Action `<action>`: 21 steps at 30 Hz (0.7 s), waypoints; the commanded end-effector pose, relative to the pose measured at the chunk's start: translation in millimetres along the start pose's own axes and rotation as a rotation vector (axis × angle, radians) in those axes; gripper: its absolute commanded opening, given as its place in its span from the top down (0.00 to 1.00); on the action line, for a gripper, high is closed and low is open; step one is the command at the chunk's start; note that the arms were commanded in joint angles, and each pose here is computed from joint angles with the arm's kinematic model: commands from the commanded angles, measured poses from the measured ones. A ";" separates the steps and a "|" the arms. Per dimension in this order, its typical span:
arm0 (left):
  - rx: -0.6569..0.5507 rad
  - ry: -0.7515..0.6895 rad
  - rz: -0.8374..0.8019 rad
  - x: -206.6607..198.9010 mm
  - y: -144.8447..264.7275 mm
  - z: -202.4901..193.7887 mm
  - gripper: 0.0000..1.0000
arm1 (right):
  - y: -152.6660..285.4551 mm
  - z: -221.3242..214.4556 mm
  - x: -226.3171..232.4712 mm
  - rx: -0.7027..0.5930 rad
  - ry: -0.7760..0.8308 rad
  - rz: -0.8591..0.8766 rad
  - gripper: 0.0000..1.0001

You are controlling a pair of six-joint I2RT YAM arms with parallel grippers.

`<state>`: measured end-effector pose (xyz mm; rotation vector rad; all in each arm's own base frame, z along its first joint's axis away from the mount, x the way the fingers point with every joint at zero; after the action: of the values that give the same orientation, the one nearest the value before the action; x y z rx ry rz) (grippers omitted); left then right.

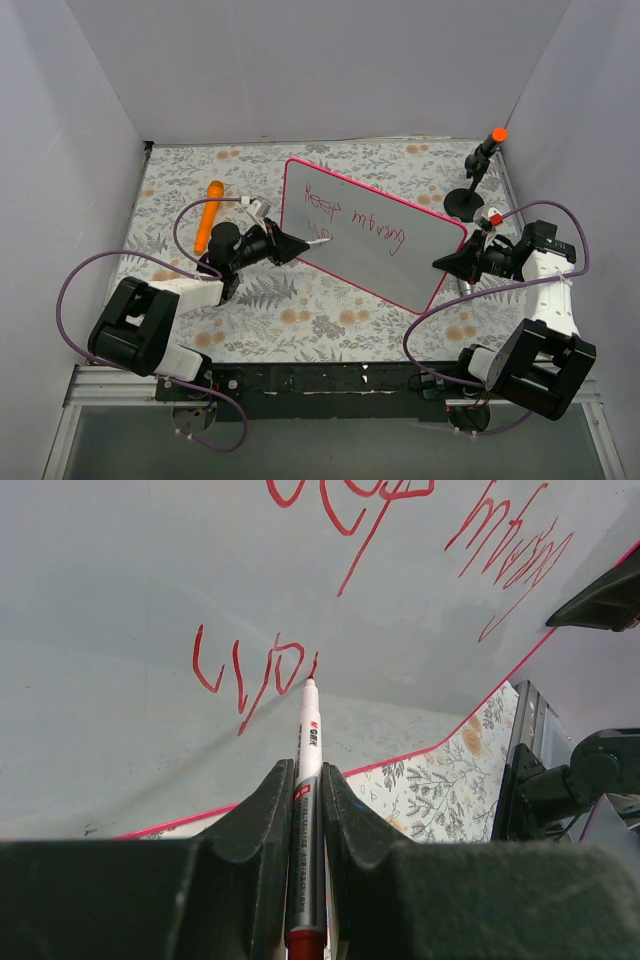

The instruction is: Write a sentence on the whiteboard

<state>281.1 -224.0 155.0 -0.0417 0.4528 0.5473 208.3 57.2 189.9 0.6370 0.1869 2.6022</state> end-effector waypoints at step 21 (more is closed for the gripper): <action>0.004 -0.011 -0.001 -0.1 2.7 0.6 1.00 | 1.6 -5.0 -4.2 0.042 0.055 -0.024 0.99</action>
<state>279.2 -223.1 149.0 -0.0209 0.4728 0.5507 208.4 57.2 189.9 0.6359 0.1867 2.6026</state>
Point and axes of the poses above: each gripper's point midway between its finger pads, its own y axis back along the fingers, its own x axis along the line the jaws close on, z = x × y, the point moved 3 cm from there along y, back along the fingers, and after that the axes turned 9 degrees about -y, right-handed, at the moved point
